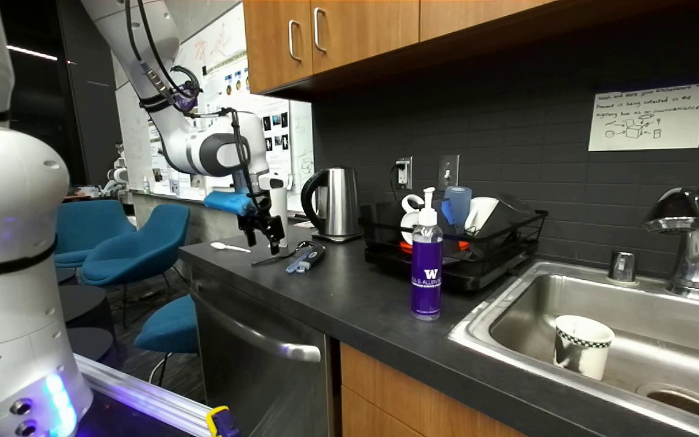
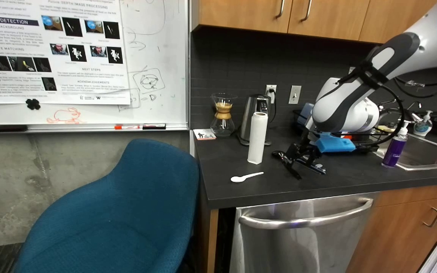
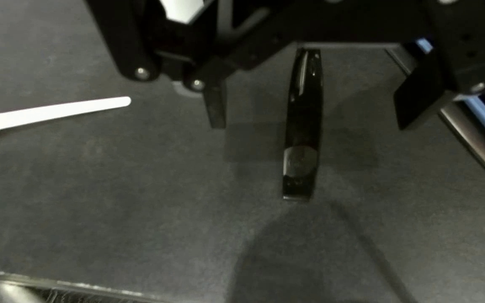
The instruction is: Pick up the black spoon and put it on the dish rack
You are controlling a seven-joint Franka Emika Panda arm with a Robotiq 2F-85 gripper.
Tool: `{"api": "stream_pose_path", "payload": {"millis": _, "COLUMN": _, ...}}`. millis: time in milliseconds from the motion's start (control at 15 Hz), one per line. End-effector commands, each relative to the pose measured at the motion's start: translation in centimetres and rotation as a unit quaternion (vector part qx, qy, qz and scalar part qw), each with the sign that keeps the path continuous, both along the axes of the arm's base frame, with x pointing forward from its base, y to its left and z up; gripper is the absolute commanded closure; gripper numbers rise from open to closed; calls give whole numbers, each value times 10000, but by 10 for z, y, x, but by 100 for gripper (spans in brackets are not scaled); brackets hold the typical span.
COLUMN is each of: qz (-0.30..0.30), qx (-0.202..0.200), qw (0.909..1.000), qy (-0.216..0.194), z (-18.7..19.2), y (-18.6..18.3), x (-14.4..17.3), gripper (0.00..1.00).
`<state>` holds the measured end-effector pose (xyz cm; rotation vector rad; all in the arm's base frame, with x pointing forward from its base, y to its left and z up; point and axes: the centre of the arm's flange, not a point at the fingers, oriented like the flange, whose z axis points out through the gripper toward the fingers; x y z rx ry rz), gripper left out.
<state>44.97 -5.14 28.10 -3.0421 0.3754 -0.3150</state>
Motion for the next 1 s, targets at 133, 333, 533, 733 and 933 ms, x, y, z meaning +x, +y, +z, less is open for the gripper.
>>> {"api": "stream_pose_path", "payload": {"millis": 133, "qz": -572, "qx": -227, "qw": 9981, "qy": 89, "z": -11, "y": 7, "x": 11, "gripper": 0}}
{"api": "stream_pose_path", "payload": {"millis": 333, "qz": -644, "qx": -330, "qw": 9972, "qy": 181, "z": -19, "y": 8, "x": 13, "gripper": 0}}
{"api": "stream_pose_path", "payload": {"millis": 533, "qz": -694, "qx": -393, "qw": 9965, "qy": 255, "z": -24, "y": 7, "x": 14, "gripper": 0}}
{"api": "stream_pose_path", "payload": {"millis": 733, "qz": -704, "qx": -413, "qw": 9962, "qy": 318, "z": -29, "y": 6, "x": 15, "gripper": 0}}
{"api": "stream_pose_path", "payload": {"millis": 933, "qz": -648, "qx": -457, "qw": 9963, "qy": 332, "z": -32, "y": 9, "x": 14, "gripper": 31}}
